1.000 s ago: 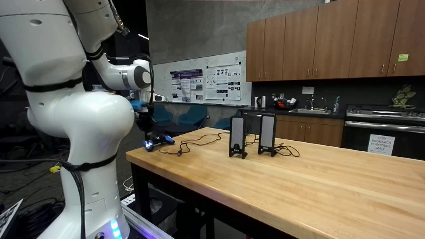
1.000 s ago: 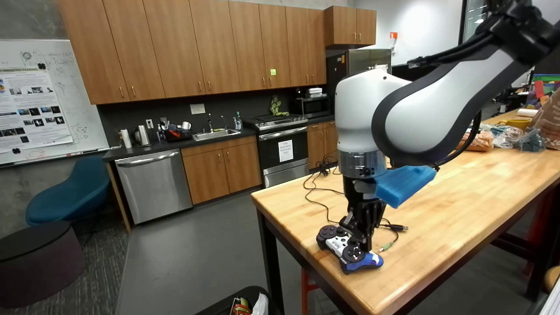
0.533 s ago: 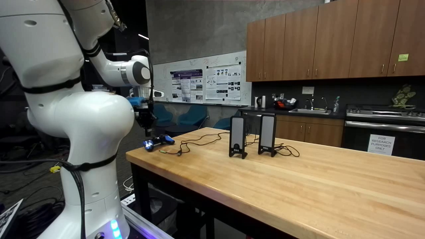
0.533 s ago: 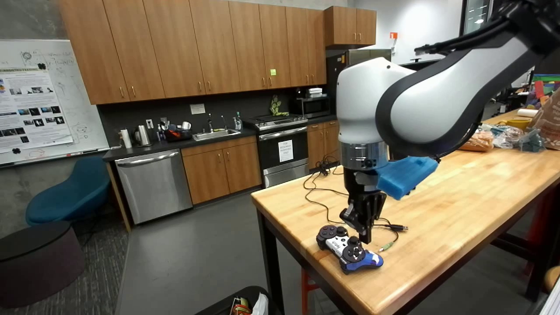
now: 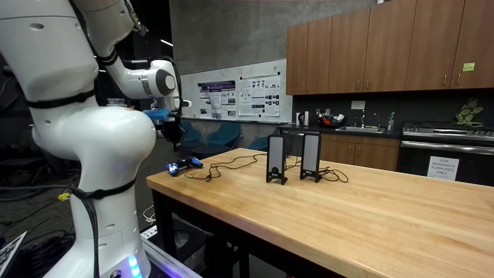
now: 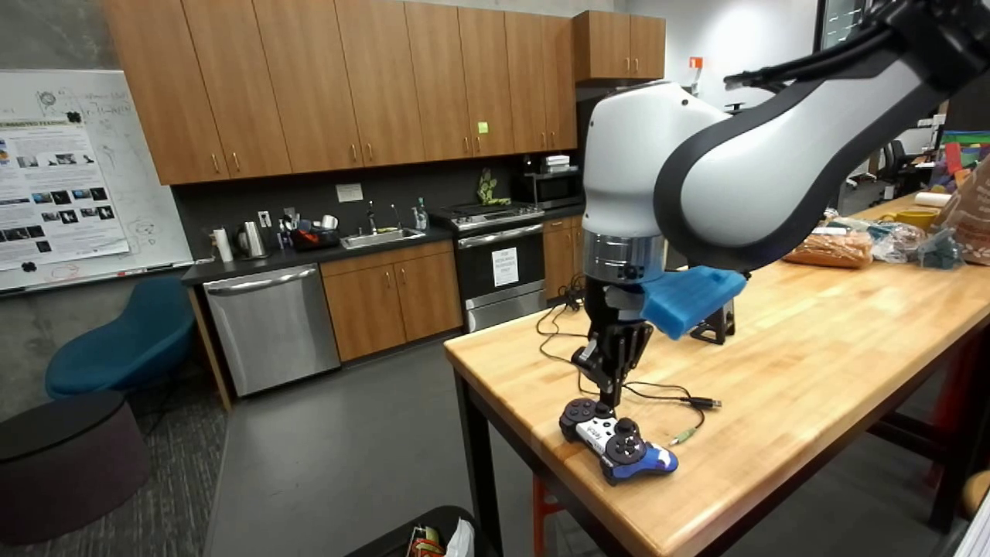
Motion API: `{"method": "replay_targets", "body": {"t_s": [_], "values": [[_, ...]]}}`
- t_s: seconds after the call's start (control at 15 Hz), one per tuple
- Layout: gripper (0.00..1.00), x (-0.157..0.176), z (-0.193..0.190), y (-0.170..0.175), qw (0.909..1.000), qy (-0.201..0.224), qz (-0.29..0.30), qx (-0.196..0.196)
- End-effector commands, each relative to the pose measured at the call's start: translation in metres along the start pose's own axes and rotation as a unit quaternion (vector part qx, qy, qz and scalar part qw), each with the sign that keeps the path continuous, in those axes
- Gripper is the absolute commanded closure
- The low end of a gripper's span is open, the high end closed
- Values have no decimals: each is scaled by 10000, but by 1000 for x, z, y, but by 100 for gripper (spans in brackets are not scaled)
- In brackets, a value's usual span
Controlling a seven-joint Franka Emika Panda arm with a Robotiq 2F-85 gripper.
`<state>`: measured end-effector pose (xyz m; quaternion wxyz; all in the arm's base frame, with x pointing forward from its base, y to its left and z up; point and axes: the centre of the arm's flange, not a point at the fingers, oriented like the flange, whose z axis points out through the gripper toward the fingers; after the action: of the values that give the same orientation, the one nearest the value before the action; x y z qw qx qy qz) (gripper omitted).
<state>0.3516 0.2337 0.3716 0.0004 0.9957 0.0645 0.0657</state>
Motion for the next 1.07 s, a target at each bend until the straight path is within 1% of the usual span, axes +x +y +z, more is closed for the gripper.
{"method": "replay_targets", "body": {"t_s": [0.0,0.2,0.53,1.0], "values": [[100,21,2,-11,9997,211,-87,-103],[100,33,7,-15,9994,240,-160,-184],[100,52,20,-16,9980,320,-123,-526],[100,66,38,-9,9970,192,-91,-747]]}}
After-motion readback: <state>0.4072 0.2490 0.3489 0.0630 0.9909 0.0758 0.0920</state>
